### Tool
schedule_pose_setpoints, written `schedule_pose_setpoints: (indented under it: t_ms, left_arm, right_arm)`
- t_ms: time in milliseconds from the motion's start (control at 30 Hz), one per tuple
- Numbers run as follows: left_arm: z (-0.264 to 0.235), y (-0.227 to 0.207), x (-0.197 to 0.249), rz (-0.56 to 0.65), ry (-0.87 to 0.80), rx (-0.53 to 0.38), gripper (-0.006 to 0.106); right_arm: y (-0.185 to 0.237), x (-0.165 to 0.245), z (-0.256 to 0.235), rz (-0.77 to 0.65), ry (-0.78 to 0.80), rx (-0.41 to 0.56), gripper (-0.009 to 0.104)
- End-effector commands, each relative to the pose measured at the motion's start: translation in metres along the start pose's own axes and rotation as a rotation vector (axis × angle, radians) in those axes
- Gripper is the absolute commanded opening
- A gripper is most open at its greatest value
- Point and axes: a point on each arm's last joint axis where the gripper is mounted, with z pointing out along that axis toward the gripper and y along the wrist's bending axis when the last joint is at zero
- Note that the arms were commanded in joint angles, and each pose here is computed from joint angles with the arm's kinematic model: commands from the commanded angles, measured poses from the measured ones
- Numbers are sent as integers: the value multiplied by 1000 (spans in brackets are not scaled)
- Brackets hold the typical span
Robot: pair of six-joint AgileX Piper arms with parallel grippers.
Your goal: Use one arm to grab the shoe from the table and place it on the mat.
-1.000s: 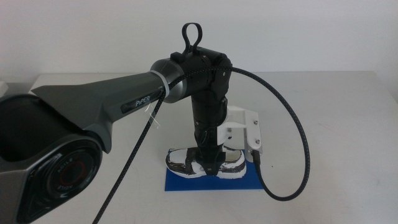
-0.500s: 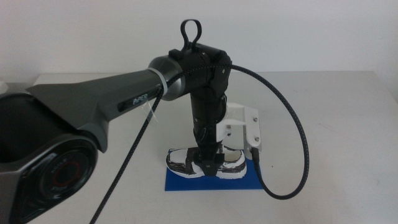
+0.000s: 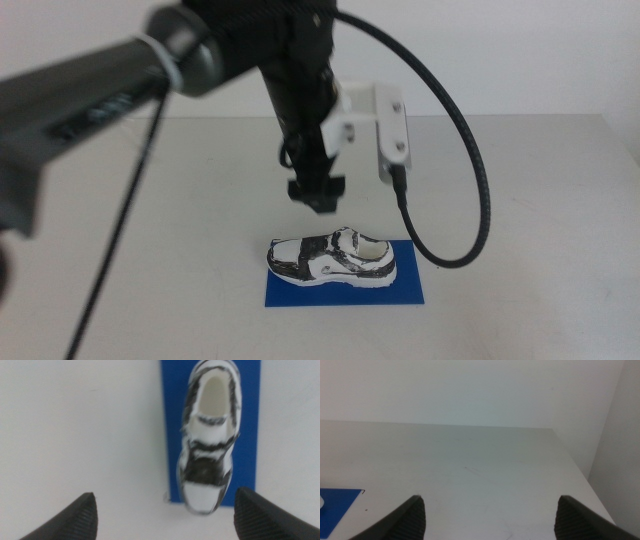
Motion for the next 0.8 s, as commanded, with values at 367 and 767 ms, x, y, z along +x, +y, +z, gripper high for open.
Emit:
schedule_pose_setpoints:
  t_ms: [367, 767]
  left_arm:
    - [-174, -36, 39, -207, -28, -389, 94]
    - [-225, -99, 92, -496, -145, -635, 94]
  right_arm:
    - [-1, -11, -3, -21, -109, 12, 66]
    - [-1, -11, -3, -21, -109, 12, 66]
